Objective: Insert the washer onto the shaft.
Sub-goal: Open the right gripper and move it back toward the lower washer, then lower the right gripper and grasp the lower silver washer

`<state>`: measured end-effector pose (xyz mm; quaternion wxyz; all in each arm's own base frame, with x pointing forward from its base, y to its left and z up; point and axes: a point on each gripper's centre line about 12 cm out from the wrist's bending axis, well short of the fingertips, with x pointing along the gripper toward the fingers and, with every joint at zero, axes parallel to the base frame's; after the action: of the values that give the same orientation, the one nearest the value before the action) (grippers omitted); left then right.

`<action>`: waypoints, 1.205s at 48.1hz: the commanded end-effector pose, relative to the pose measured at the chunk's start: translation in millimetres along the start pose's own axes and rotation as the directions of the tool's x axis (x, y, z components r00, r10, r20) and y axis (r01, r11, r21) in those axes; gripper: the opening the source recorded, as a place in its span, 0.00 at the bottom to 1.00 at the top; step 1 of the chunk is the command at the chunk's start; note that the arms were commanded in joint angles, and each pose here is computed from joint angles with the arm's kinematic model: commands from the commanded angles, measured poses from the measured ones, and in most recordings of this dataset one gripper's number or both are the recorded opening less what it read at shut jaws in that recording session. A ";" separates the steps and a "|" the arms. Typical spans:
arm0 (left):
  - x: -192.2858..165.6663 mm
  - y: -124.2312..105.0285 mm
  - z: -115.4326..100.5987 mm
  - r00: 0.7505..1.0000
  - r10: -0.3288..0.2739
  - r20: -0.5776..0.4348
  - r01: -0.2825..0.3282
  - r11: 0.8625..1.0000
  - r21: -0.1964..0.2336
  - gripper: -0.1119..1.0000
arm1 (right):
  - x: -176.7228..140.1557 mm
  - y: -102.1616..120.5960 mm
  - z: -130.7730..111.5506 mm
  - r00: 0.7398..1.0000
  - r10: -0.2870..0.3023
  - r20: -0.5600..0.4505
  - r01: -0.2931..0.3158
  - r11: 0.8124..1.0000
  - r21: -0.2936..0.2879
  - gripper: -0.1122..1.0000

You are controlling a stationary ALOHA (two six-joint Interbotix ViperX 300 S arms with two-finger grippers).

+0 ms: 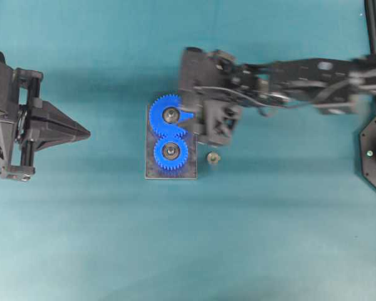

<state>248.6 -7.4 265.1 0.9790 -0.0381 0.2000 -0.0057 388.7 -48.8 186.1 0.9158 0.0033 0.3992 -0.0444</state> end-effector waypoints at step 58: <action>-4.5 -2.1 7.1 0.999 -0.008 0.033 0.008 1.000 0.007 0.10 | 40.2 53.5 -94.6 0.986 0.083 -0.141 -0.075 0.995 0.061 0.80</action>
<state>245.0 -8.4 263.5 0.9791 -0.0369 0.2001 -0.0081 348.0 4.6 84.6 0.8829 0.0446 0.4670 -0.0179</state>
